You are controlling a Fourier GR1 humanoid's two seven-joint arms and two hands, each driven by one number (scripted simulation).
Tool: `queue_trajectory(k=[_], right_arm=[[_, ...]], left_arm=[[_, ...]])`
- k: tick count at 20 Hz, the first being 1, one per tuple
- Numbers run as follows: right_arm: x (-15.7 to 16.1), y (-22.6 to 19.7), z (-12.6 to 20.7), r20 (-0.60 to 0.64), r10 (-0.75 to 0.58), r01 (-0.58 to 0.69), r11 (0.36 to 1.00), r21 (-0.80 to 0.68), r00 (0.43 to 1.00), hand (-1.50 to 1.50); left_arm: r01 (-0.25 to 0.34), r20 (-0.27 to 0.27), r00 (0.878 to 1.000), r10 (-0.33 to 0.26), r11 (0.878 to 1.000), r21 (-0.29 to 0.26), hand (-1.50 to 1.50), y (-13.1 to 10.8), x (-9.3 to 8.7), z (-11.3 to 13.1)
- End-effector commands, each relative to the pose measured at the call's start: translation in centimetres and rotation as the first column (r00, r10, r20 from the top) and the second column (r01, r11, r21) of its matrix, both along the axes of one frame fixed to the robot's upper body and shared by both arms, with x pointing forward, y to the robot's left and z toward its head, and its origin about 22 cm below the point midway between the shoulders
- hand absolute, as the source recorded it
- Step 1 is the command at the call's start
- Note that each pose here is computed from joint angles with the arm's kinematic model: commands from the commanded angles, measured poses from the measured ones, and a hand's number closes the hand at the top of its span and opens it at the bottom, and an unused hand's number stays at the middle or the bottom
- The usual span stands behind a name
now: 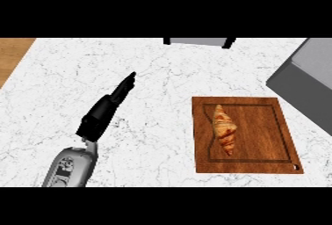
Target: Pick the squash from the cutting board and place it in the cardboard box
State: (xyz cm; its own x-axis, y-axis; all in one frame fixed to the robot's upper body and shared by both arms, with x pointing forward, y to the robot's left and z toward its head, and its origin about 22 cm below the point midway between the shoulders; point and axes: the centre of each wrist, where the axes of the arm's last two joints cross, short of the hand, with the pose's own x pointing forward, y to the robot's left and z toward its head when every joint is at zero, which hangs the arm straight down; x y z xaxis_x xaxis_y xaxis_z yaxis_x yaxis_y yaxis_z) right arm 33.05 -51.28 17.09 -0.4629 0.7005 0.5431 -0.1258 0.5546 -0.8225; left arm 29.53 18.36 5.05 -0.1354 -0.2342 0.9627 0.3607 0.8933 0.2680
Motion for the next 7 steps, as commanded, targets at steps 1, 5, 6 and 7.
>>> queue_trajectory(k=[1, 5, 6, 7], right_arm=[[0.9, 0.6, -2.1, -0.032, 0.123, -0.106, 0.938, 0.331, 0.992, -1.50], [0.4, -0.6, -1.6, -0.055, 0.105, -0.063, 0.862, 0.502, 0.993, -1.50], [0.3, -0.9, -1.5, -0.045, 0.092, -0.053, 0.843, 0.536, 0.995, -1.50], [-0.3, -1.6, -1.3, -0.059, 0.092, -0.044, 0.831, 0.554, 0.994, -1.50]], left_arm=[[0.002, 0.004, 1.000, -0.002, 1.000, 0.012, 0.00, 0.2, 0.2, 0.1], [-0.005, -0.005, 1.000, 0.005, 1.000, -0.004, 0.00, 0.6, -0.3, -0.4], [-0.004, 0.006, 1.000, 0.004, 1.000, 0.001, 0.00, 0.1, -0.3, -0.3], [-0.015, -0.004, 1.000, 0.015, 1.000, -0.009, 0.00, 0.2, -0.3, -0.3]])
